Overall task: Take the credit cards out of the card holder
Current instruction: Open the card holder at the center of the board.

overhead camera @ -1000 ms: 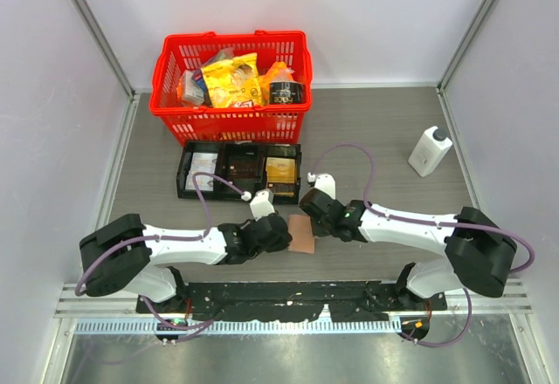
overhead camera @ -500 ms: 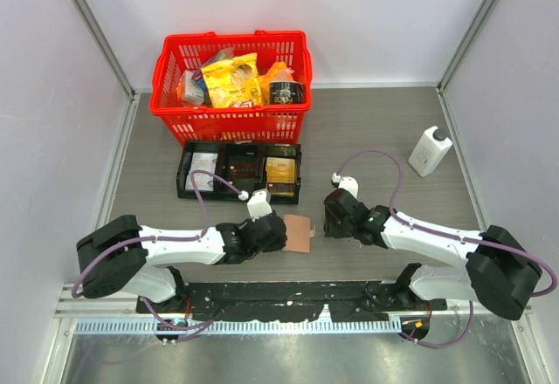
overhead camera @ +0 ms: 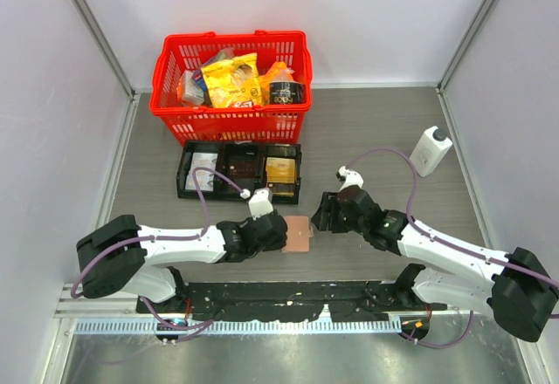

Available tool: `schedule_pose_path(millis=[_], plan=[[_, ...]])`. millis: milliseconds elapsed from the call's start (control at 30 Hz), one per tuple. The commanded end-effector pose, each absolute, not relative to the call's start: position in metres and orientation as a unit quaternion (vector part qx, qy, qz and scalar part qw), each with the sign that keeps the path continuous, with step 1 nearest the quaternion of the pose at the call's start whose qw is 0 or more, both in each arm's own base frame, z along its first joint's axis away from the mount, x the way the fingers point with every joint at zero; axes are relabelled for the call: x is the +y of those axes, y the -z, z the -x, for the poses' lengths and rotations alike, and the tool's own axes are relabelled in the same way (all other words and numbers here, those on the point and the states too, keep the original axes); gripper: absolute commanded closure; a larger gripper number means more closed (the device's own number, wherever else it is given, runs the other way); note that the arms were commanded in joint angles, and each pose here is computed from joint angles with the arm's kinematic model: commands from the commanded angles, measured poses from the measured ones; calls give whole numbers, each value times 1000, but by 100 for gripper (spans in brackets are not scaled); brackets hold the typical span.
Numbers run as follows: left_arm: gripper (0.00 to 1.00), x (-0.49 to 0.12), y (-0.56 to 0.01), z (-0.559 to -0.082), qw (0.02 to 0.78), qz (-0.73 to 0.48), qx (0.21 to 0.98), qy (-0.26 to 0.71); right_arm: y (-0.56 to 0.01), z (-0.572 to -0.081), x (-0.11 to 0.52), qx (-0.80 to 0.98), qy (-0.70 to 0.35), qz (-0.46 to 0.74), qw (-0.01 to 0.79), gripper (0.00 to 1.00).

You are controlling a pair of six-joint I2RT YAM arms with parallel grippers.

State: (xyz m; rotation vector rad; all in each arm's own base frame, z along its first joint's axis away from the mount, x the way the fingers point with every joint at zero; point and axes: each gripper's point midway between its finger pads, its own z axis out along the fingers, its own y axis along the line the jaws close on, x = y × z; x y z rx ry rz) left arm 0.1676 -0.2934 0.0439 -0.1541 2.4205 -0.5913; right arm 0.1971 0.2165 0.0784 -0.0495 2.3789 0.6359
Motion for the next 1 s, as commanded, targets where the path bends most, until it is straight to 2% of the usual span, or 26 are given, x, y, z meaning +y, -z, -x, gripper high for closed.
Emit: schedule_pose_path(millis=[0,267,367,433,567,633,800,967], plan=[[78,-298,-63,-174,339,57,910,233,-103,-206,240,897,-268,25,350,42],[76,-296,-71,-172,350,48,908,226,-67,-200,241,928,-195,39,314,41],[67,-298,-78,-172,359,39,905,223,-60,-199,230,932,-176,32,315,50],[61,-299,-83,-172,367,31,905,215,-54,-197,225,933,-177,28,312,63],[50,-306,-90,-169,376,6,904,204,-49,-196,222,929,-210,13,306,77],[46,-311,-92,-168,379,-9,905,194,-48,-198,222,924,-232,3,305,83],[37,-324,-96,-164,384,-59,907,163,-40,-194,217,915,-282,-12,288,86],[24,-338,-91,-163,385,-108,909,120,-43,-193,221,892,-343,-26,292,98]])
